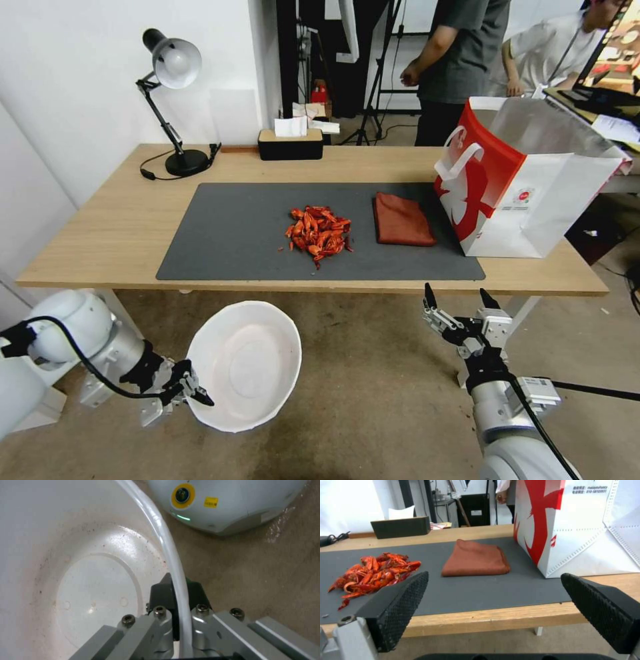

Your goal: Sweep shrimp from table into container with towel, then put container into takeout bag.

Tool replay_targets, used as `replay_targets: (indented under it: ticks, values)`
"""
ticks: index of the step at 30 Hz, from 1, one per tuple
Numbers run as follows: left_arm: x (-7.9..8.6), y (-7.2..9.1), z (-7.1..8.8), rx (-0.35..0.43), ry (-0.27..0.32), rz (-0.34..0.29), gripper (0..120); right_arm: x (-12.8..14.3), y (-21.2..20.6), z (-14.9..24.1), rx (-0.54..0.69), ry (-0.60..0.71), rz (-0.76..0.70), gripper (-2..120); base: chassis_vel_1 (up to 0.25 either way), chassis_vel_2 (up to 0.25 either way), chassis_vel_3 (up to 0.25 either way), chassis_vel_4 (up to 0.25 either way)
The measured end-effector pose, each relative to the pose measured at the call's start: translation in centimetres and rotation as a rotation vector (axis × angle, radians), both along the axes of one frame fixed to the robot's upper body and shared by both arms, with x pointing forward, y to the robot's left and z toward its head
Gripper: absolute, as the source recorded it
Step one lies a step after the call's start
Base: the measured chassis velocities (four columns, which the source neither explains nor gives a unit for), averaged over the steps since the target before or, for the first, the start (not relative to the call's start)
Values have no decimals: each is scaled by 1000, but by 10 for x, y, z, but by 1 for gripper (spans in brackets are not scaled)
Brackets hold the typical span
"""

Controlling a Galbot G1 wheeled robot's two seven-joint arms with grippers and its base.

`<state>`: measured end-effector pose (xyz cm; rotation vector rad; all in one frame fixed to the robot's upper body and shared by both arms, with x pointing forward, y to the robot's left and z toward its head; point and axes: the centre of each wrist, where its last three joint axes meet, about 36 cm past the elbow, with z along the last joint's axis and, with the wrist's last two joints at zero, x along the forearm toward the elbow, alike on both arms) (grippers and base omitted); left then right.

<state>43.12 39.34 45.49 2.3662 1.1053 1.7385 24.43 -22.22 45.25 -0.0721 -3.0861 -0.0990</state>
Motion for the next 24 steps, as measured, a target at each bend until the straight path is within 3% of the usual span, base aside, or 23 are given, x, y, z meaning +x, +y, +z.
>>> replay_targets:
  ticks: [2,6,11,15,20,24]
  values:
    - [7,2,-17,-1,27,41,0,0,-1,1,-3,-1,0,100,0,0,0,0]
    - [9,0,-25,12,43,64,0,2,-2,2,-6,-4,7,100,0,0,0,0]
    - [10,6,-33,25,128,165,0,8,-3,0,-9,6,35,100,0,0,0,0]
    - [21,10,-28,43,98,186,0,17,-5,-7,25,31,58,100,0,0,0,0]
    - [40,2,-23,35,69,184,0,22,-6,-13,67,57,57,100,0,0,0,0]
    - [56,-7,-35,31,91,182,0,28,-4,-16,68,63,61,100,0,0,0,0]
